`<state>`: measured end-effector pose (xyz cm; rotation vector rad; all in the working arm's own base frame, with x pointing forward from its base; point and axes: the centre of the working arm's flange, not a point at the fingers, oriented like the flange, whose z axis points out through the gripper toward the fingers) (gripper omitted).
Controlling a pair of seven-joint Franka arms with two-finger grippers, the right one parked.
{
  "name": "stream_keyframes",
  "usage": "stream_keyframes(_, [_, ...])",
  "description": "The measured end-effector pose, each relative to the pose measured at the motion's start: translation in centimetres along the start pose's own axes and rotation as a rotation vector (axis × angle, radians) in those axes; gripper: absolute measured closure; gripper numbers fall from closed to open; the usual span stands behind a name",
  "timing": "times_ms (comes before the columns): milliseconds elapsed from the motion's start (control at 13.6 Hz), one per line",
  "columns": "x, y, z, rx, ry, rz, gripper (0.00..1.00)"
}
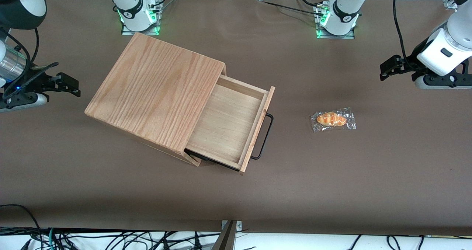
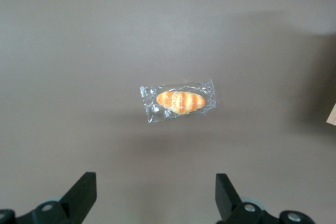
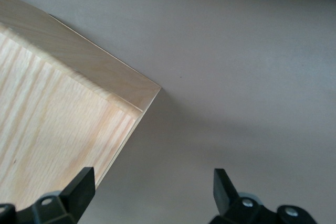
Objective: Open top drawer with left arm
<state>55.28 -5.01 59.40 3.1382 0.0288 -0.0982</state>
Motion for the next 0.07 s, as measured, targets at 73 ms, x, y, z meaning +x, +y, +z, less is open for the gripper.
stream_keyframes(73, [0.01, 0.00, 0.01, 0.000, 0.000, 0.000, 0.00])
